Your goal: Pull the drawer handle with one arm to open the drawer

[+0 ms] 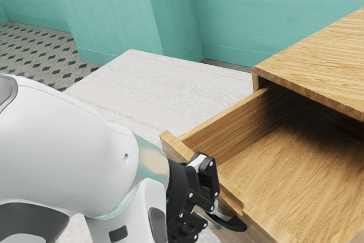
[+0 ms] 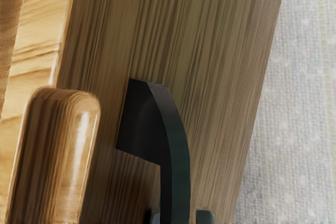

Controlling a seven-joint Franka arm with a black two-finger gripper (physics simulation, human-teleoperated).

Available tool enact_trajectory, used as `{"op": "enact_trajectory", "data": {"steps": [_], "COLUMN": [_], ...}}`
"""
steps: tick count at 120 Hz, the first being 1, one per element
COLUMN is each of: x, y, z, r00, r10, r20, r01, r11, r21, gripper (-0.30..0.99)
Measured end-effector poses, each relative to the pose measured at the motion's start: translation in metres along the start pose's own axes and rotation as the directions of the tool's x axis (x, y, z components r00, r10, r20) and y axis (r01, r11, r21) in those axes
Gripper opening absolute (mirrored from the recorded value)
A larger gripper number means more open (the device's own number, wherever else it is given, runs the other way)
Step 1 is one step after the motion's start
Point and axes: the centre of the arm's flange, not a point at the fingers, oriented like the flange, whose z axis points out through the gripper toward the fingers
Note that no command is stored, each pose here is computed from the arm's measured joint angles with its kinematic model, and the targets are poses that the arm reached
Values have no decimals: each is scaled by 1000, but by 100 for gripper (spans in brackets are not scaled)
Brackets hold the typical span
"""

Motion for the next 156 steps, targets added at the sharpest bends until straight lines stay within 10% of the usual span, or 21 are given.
{"op": "enact_trajectory", "data": {"steps": [119, 156], "x": [4, 7], "y": [26, 23], "z": [-23, -50], "r00": [999, 999], "r10": [-32, -31], "r20": [24, 29], "r01": [33, 32], "r11": [999, 999], "r21": [-32, -35], "gripper": [-3, 19]}}
